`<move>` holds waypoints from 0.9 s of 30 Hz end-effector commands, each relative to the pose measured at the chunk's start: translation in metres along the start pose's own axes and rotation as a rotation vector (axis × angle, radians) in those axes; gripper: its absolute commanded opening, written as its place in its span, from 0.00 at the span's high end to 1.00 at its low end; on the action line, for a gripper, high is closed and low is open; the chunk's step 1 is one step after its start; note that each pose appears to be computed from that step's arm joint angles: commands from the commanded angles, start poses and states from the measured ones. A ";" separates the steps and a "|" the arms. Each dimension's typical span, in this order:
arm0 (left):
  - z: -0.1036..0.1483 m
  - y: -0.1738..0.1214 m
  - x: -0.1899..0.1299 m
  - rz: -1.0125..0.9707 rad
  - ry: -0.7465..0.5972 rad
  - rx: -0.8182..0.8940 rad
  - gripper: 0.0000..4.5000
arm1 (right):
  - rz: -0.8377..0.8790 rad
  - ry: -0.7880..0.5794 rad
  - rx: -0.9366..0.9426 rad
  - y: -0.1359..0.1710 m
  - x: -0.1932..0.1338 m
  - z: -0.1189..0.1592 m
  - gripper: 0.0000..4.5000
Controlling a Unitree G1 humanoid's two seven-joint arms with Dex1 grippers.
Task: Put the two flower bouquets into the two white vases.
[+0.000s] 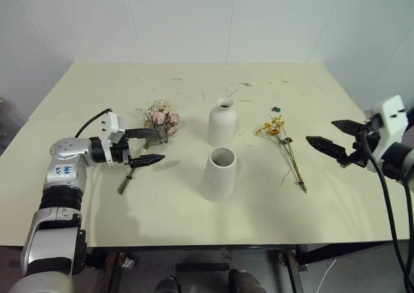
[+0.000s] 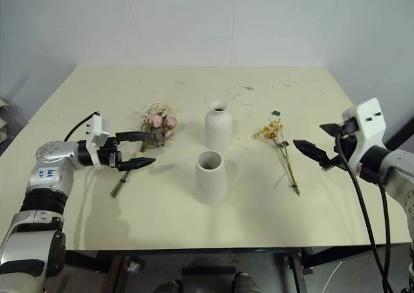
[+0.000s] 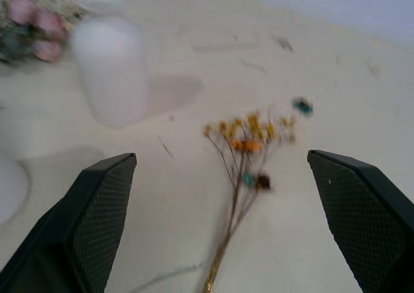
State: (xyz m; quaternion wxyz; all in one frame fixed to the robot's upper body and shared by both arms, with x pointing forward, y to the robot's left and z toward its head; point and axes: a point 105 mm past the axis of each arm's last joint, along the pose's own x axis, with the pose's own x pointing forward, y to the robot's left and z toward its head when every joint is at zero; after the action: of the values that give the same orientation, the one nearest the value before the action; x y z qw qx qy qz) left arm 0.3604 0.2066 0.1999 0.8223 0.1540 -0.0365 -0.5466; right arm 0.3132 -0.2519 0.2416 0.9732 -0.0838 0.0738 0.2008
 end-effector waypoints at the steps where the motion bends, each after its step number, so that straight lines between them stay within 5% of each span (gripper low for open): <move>1: 0.014 0.003 -0.016 0.044 -0.030 0.056 0.00 | -0.031 0.093 0.052 0.003 0.010 -0.013 0.00; 16: 0.026 -0.003 -0.019 0.078 -0.050 0.078 0.00 | -0.130 0.367 0.016 -0.012 0.062 -0.060 0.00; 27: 0.027 0.000 -0.021 0.102 -0.054 0.080 0.00 | -0.085 0.376 0.029 -0.002 0.083 -0.065 0.00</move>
State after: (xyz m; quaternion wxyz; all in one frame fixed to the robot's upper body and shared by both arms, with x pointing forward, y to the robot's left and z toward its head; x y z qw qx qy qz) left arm 0.3485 0.2166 0.2161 0.8401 0.1607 -0.0683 -0.5135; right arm 0.3786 -0.2346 0.1518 0.9456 -0.1003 0.2758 0.1407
